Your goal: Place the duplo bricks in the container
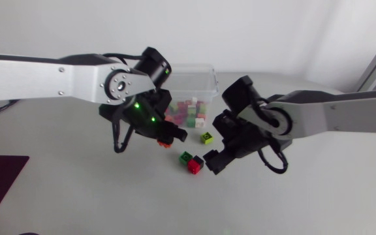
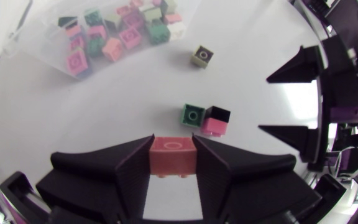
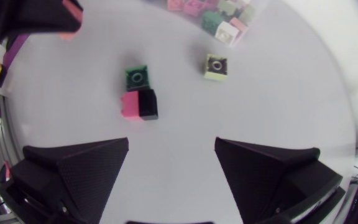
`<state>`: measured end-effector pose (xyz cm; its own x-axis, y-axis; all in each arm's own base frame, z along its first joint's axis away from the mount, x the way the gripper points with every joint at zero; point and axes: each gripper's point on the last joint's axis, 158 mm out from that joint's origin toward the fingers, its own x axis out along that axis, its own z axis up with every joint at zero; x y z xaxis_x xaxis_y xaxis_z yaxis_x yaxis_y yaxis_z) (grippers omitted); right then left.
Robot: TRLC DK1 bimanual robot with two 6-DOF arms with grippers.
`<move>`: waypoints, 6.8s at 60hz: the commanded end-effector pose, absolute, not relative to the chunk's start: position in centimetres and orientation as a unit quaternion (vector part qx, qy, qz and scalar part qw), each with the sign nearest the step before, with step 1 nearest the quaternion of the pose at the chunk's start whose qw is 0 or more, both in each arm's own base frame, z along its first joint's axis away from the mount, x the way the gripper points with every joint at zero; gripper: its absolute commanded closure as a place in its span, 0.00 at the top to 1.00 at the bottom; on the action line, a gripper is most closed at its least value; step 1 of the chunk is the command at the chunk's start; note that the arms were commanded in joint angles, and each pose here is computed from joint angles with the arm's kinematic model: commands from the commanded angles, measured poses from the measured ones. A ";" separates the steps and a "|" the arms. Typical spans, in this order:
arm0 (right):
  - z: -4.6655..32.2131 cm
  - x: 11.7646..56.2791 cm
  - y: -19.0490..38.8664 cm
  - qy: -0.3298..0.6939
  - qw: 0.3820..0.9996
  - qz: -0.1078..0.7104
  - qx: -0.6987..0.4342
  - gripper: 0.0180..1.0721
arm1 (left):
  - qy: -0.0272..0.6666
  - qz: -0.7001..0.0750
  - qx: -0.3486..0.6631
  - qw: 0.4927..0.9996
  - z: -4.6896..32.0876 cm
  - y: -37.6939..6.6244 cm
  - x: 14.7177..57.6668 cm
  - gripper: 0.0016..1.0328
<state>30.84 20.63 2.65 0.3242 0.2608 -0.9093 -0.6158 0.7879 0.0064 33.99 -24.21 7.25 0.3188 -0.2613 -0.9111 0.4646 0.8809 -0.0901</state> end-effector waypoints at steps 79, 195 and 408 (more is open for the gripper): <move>-3.0 31.8 24.5 0.549 0.729 0.300 -0.277 0.28 | 0.327 -0.184 0.000 0.927 16.7 -21.7 52.6 0.30; 16.8 51.7 26.7 0.276 0.921 0.249 -0.119 0.96 | 0.466 -0.449 0.195 0.737 2.0 -26.1 30.6 0.90; 3.6 39.4 20.2 0.483 0.825 0.219 -0.192 0.29 | 0.230 -0.241 0.017 0.943 20.1 -18.3 51.6 0.20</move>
<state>40.53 20.48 2.27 0.4310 0.1801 -0.8842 -0.5449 0.8330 -0.0960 50.27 -18.16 19.40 0.7652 -0.4388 -0.4711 0.4682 0.8815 -0.0607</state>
